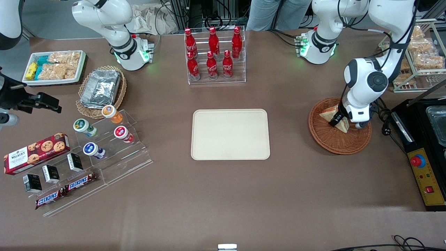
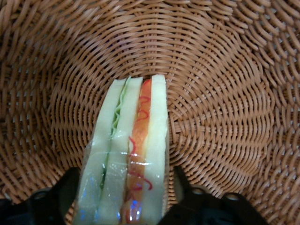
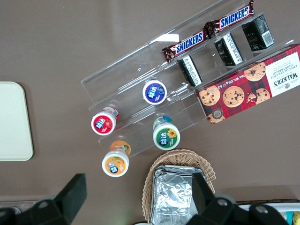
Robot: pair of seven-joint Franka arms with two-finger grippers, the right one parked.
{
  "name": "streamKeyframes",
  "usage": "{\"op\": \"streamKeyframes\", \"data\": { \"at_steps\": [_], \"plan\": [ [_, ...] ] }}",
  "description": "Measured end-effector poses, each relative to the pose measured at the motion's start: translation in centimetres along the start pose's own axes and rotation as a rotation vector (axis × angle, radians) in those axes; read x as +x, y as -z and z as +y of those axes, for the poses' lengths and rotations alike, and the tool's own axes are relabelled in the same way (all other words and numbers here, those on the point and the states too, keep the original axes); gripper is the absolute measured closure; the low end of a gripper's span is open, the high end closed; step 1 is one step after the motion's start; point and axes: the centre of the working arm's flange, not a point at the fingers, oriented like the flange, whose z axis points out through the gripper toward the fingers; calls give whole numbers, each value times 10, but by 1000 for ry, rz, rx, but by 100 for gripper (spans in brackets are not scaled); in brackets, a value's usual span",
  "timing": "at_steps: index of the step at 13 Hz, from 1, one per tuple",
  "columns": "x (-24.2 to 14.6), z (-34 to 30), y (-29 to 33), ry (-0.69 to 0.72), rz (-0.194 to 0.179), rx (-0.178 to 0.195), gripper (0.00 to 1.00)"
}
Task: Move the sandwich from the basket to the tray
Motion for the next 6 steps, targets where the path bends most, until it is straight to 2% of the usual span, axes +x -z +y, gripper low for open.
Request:
{"op": "streamKeyframes", "data": {
  "at_steps": [3, 4, 6],
  "plan": [
    [7, 8, 25, 0, 21, -29, 54],
    [11, 13, 49, -10, 13, -27, 59],
    [24, 29, 132, -67, -12, -8, 62]
  ]
}}
